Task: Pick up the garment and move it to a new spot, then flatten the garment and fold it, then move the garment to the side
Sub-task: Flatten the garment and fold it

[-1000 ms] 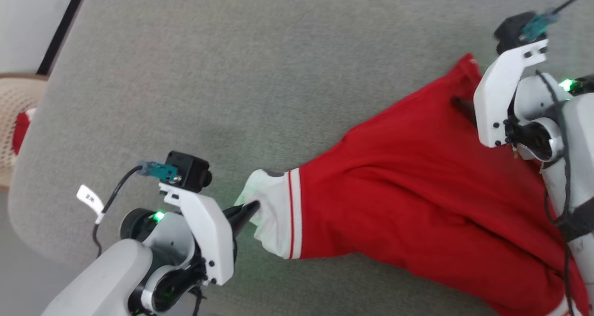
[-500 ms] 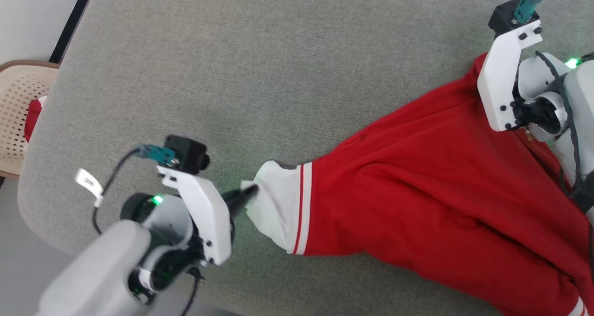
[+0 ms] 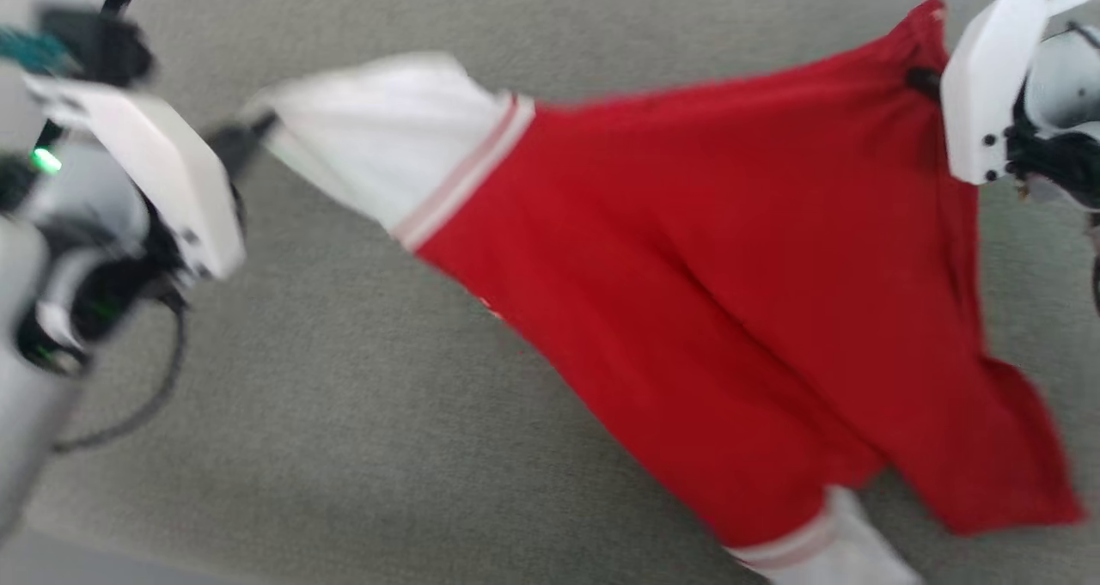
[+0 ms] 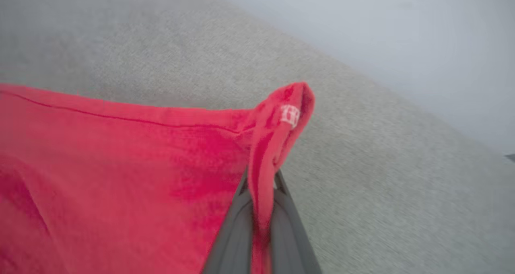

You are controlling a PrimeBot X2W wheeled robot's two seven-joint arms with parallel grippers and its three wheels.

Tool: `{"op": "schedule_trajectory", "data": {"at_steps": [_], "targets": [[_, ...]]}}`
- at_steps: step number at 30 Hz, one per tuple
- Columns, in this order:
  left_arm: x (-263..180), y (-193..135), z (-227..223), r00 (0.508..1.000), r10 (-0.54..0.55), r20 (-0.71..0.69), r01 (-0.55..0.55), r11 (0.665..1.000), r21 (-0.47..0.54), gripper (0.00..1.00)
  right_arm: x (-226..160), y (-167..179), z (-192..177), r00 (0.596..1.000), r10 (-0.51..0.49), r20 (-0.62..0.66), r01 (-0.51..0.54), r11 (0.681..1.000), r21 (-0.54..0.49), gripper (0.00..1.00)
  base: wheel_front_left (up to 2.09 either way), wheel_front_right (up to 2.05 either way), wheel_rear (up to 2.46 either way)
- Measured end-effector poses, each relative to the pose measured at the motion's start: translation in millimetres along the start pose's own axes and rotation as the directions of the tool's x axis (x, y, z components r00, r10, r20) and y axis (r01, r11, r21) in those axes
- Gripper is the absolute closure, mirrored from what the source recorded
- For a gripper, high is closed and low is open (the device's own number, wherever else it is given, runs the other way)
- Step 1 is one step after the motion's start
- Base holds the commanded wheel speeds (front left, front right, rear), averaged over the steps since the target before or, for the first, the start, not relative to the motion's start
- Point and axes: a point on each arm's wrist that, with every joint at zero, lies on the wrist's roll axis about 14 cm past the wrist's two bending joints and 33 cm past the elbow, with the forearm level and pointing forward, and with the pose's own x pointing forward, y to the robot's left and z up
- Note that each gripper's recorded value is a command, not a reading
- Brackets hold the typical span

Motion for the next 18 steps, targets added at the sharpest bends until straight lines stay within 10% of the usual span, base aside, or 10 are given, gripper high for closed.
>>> {"op": "schedule_trajectory", "data": {"at_steps": [18], "targets": [[-26, -45, 192, 0.921, -0.062, 0.385, -0.030, 0.973, 0.228, 1.00, -139, -44, 92, 0.907, -0.196, 0.374, 0.185, 0.981, 0.064, 1.00, 0.00, 0.00, 0.00]]}}
